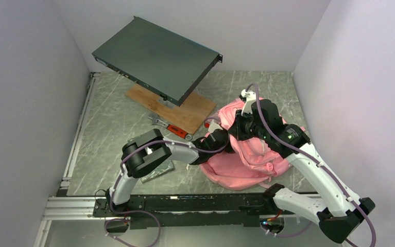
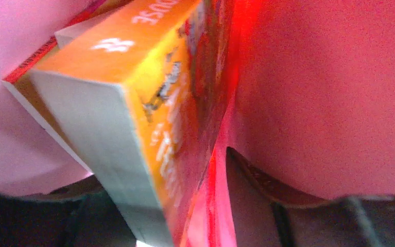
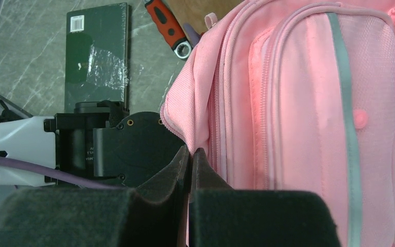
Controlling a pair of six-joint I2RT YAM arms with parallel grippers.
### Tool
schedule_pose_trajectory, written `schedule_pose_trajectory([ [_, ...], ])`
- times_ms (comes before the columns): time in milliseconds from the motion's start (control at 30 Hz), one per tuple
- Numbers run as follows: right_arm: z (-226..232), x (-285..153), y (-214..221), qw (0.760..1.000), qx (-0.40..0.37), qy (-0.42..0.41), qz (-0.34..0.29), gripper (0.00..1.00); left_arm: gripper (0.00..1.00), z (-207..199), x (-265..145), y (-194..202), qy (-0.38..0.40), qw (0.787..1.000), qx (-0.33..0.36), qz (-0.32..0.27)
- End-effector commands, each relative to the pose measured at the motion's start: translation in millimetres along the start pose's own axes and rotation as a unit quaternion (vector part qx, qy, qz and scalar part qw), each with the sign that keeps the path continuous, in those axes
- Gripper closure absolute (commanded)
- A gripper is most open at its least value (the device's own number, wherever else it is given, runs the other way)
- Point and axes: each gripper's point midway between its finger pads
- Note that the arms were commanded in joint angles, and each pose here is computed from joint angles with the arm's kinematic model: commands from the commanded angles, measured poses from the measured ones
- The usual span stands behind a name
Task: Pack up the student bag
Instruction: Place the book in the student bag.
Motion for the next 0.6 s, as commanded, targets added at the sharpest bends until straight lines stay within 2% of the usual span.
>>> schedule_pose_trajectory([
  [0, 27, -27, -59, 0.992, -0.006, -0.055, -0.112, 1.0, 0.3, -30, -17, 0, 0.005, 0.999, 0.052, -0.004],
  [67, 23, -27, -59, 0.993, -0.009, -0.044, -0.112, 1.0, 0.25, -34, -28, 4, -0.003, 0.997, 0.076, 0.009],
  [133, 21, -27, -59, 0.993, -0.008, -0.038, -0.115, 1.0, 0.23, -42, -38, 3, 0.0, 0.995, 0.098, 0.012],
  [267, 20, -25, -58, 0.993, -0.008, -0.037, -0.11, 1.0, 0.23, -52, -53, 4, -0.023, 0.991, 0.133, 0.02],
  [367, 18, -25, -57, 0.994, -0.009, -0.032, -0.108, 1.0, 0.26, -42, -62, 3, -0.064, 0.989, 0.132, 0.024],
  [467, 19, -25, -57, 0.993, -0.007, -0.035, -0.109, 1.0, 0.38, -27, -62, 5, -0.066, 0.991, 0.107, 0.034],
  [567, 20, -22, -56, 0.993, -0.006, -0.039, -0.107, 1.0, 0.61, -19, -46, 15, -0.061, 0.991, 0.098, 0.071],
])
Point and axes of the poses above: each gripper's point midway between its finger pads, its own x axis out along the fingers, its own z axis along the line the jaws close on, y = z × x, and after that the axes turned 5 degrees about -x, right-handed
